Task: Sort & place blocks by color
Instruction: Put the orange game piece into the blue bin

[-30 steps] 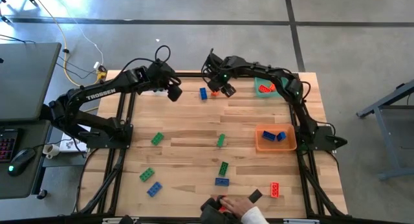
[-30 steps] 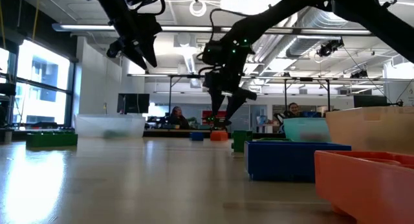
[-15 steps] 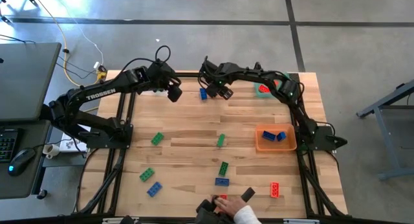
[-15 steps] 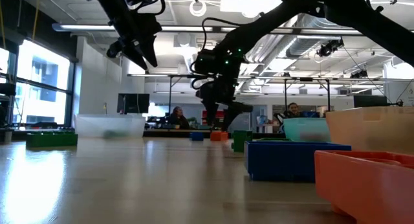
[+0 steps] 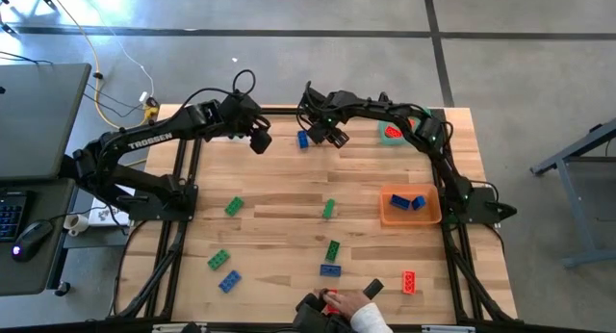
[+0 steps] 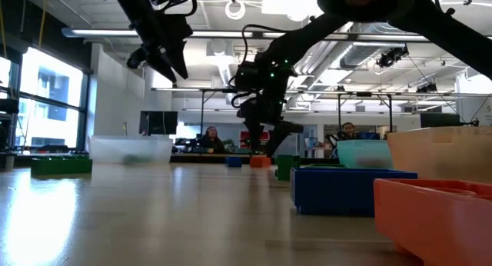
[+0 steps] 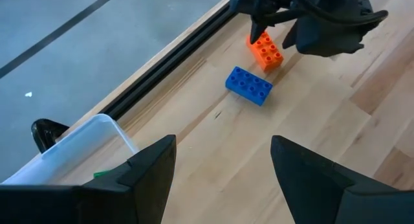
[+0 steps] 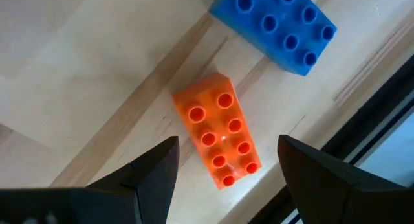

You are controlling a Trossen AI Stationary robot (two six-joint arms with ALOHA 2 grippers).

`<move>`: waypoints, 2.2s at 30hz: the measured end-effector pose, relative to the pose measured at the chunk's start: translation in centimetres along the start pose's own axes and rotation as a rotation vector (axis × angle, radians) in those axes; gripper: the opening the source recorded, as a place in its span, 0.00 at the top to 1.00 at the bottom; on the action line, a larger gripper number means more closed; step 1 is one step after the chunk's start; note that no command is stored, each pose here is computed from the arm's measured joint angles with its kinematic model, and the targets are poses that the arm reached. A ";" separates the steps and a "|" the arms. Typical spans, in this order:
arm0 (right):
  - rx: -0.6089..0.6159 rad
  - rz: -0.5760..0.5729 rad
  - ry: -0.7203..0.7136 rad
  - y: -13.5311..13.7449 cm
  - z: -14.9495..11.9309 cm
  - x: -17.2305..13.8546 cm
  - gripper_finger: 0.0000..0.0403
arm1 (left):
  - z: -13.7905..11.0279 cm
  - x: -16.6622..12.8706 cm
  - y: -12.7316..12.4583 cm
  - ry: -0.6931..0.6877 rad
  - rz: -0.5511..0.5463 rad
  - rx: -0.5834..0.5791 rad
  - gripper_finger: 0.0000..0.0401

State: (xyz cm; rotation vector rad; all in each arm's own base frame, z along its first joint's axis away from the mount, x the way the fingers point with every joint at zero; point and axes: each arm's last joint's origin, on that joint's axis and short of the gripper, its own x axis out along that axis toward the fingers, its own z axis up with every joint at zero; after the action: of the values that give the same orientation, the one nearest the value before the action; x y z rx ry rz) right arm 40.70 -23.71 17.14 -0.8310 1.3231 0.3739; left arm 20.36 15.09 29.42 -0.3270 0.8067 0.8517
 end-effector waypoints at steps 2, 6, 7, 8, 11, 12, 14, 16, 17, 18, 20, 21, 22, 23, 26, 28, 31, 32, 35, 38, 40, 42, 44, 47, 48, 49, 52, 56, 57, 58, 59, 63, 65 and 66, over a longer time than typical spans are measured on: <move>0.003 0.006 -0.002 0.0 0.0 0.4 0.38 | 0.0 0.0 0.0 0.000 0.000 0.000 0.40; -0.003 0.034 0.040 0.3 -0.3 1.7 0.38 | 0.0 0.0 0.0 -0.001 0.003 0.000 0.40; -0.003 0.037 0.049 0.4 -0.3 1.9 0.38 | 0.0 0.0 0.0 -0.001 0.003 0.000 0.40; -0.003 0.027 0.049 0.3 -0.3 2.1 0.38 | 0.0 0.0 0.0 -0.002 0.007 0.003 0.40; -0.011 0.018 0.051 0.2 -0.3 2.4 0.38 | 0.0 0.0 0.0 -0.003 0.014 0.017 0.40; -0.008 0.017 0.052 0.2 -0.3 2.4 0.38 | 0.0 0.0 0.1 -0.003 0.015 0.018 0.40; 0.014 0.022 0.053 0.2 -0.3 2.4 0.38 | 0.0 0.0 0.1 -0.004 0.023 0.018 0.40; 0.039 0.032 0.050 0.3 -0.3 2.4 0.39 | 0.0 0.0 0.1 -0.005 0.026 0.018 0.40; 0.045 0.043 0.049 0.4 -0.3 2.4 0.41 | 0.0 0.0 0.1 -0.005 0.027 0.018 0.40; 0.046 0.051 0.049 0.5 -0.3 2.4 0.43 | 0.0 0.0 0.1 -0.005 0.027 0.018 0.40; 0.045 0.064 0.046 0.6 -0.3 2.4 0.49 | 0.0 0.0 0.1 -0.006 0.030 0.026 0.40; 0.046 0.070 0.040 0.6 -0.3 2.4 0.52 | 0.0 0.0 0.1 -0.007 0.030 0.032 0.40; 0.049 0.078 0.040 0.7 -0.4 2.6 0.55 | 0.0 0.0 0.1 -0.007 0.030 0.039 0.40; 0.050 0.081 0.042 0.7 -0.3 2.6 0.59 | 0.0 0.0 0.1 -0.007 0.030 0.043 0.40; 0.084 0.087 0.063 0.8 -0.3 2.8 0.68 | 0.1 0.0 0.1 -0.008 0.034 0.043 0.40; 0.114 0.090 0.085 0.9 -0.3 2.8 0.73 | 0.1 0.0 0.1 -0.009 0.034 0.043 0.40; 0.156 0.089 0.107 1.0 -0.2 2.8 0.73 | 0.1 0.0 0.1 -0.015 0.032 0.042 0.40; 0.172 0.085 0.116 1.1 -0.2 2.7 0.73 | 0.1 0.0 0.1 -0.016 0.032 0.041 0.40; 0.251 0.082 0.115 0.9 -0.1 2.3 0.73 | 0.2 0.0 0.1 -0.019 0.032 0.041 0.40; 0.364 0.087 0.092 0.3 0.0 1.3 0.73 | 0.2 0.0 0.1 -0.019 0.030 0.040 0.40; 0.444 0.064 0.048 -0.8 0.1 -0.1 0.73 | 0.2 0.0 0.1 -0.018 0.028 0.040 0.40; 0.528 0.061 0.016 -1.5 0.1 -1.6 0.73 | 0.2 0.0 0.1 -0.019 0.028 0.040 0.40; 0.618 0.053 -0.006 -2.2 0.0 -2.9 0.73 | 0.2 0.0 0.1 -0.019 0.029 0.040 0.40; 0.764 0.046 -0.023 -3.0 -0.1 -5.2 0.73 | 0.2 0.0 0.1 -0.022 0.031 0.036 0.40; 0.805 0.046 -0.026 -3.2 -0.1 -6.1 0.73 | 0.2 0.0 0.1 -0.024 0.036 0.028 0.40; 0.841 0.050 -0.022 -3.2 -0.2 -6.8 0.73 | 0.2 0.0 0.1 -0.027 0.042 0.020 0.40; 0.928 0.045 -0.020 -3.4 0.0 -8.9 0.73 | 0.4 0.0 0.1 -0.041 0.048 0.009 0.40; 1.020 0.033 -0.005 -2.5 0.3 -10.8 0.73 | 0.5 0.0 0.1 -0.059 0.048 0.004 0.40; 1.040 0.032 0.006 -2.2 0.4 -11.1 0.73 | 0.5 0.0 0.1 -0.059 0.049 0.004 0.40; 1.056 0.037 0.024 -1.9 0.4 -11.4 0.73 | 0.5 0.0 0.2 -0.059 0.052 0.003 0.40; 1.070 0.046 0.038 -1.7 0.3 -11.6 0.73 | 0.6 0.0 0.2 -0.060 0.056 0.001 0.40; 1.092 0.104 0.107 -0.7 0.1 -11.5 0.73 | 0.6 0.1 0.6 -0.060 0.067 -0.036 0.40; 1.110 0.132 0.162 -0.1 -0.1 -11.1 0.73 | 0.6 0.2 0.7 -0.059 0.072 -0.056 0.40; 1.114 0.139 0.205 0.3 -0.3 -10.9 0.73 | 0.6 0.2 0.8 -0.060 0.074 -0.065 0.40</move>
State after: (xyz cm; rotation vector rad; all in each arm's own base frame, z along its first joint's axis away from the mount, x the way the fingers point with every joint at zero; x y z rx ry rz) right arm 37.65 -21.40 27.36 0.1679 1.5049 -0.3594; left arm 20.09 16.06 29.76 -0.3293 0.7402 0.9547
